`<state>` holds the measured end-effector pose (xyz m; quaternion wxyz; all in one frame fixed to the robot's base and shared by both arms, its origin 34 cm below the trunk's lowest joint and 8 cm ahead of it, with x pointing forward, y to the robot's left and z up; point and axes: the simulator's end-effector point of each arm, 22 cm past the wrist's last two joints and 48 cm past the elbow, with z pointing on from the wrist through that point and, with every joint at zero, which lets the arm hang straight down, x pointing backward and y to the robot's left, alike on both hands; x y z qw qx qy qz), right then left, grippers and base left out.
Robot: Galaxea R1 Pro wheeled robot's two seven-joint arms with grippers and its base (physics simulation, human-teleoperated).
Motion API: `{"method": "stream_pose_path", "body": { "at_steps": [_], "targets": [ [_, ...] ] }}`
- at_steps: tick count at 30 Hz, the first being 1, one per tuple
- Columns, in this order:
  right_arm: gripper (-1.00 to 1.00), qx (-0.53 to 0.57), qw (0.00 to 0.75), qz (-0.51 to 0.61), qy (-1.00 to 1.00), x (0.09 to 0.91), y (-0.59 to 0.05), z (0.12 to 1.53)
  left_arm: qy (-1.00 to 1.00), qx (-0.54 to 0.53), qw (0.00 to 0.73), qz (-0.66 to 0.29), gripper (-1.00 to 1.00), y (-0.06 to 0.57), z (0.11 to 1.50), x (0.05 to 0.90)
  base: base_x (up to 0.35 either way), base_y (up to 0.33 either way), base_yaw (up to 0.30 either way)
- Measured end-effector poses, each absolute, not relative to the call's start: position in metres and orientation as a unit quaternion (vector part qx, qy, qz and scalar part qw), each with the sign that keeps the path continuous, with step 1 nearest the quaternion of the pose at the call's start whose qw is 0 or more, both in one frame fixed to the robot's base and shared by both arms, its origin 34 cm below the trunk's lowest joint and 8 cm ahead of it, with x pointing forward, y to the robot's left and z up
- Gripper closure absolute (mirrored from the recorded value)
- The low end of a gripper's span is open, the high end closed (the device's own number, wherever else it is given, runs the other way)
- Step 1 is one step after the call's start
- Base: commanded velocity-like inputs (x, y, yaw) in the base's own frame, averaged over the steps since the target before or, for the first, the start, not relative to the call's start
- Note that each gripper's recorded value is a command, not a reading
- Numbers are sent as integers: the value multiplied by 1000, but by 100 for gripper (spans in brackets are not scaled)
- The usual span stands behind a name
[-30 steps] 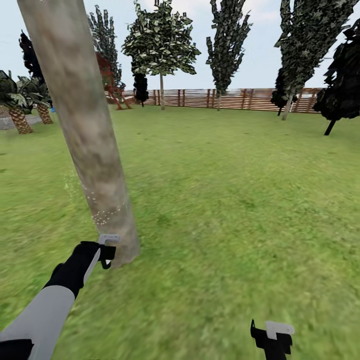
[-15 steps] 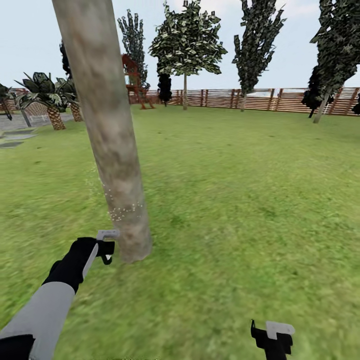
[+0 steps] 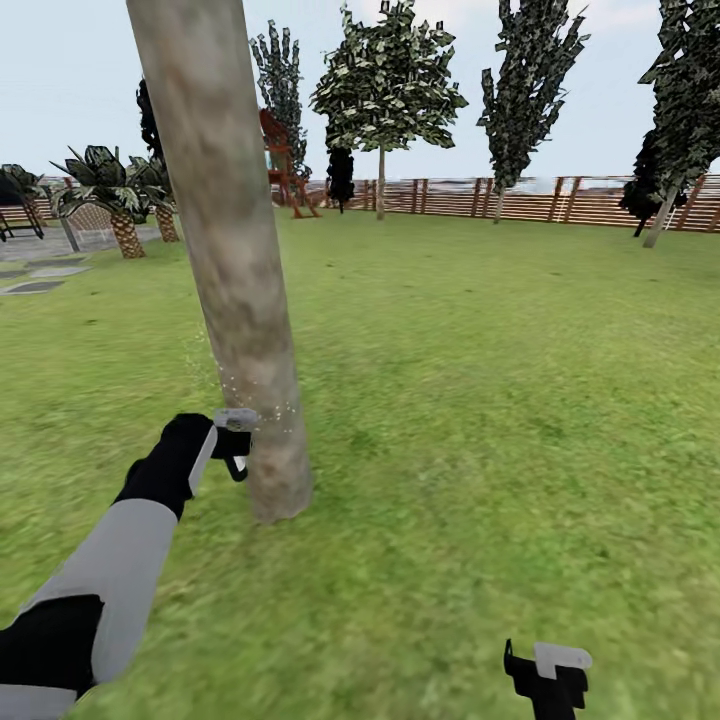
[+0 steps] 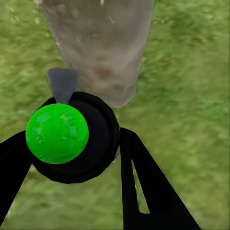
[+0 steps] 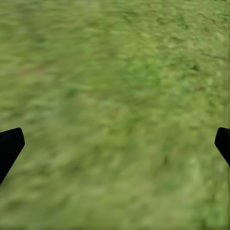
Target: In the garden, pick up the pesticide atomizer on the floor and spray pesticide onto both trees until each tree trunk is fully covered.
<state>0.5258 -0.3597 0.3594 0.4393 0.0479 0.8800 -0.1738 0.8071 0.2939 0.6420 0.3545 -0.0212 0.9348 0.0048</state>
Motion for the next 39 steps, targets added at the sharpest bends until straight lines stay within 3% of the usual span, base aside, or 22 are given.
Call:
{"method": "stream_pose_path", "body": {
  "at_steps": [4, 11, 18, 27, 39],
  "targets": [
    [-100, 48, 439, -175, 880, 526, -362, 360, 936, -26, 351, 12, 100, 308, 641, 806, 0, 0, 0],
    [-100, 48, 440, -175, 880, 526, -362, 360, 936, 12, 353, -9, 100, 252, 642, 809, 0, 0, 0],
    [-100, 47, 440, -175, 880, 526, -362, 360, 937, 0, 350, 23, 100, 296, 639, 804, 15, -20, 0],
    [-100, 48, 440, -175, 880, 526, -362, 360, 934, -9, 355, 31, 100, 312, 644, 807, 103, -235, 13],
    [-100, 48, 440, -175, 880, 526, -361, 360, 931, -9, 363, 32, 100, 312, 655, 813, 143, -221, 267]
  ]
}}
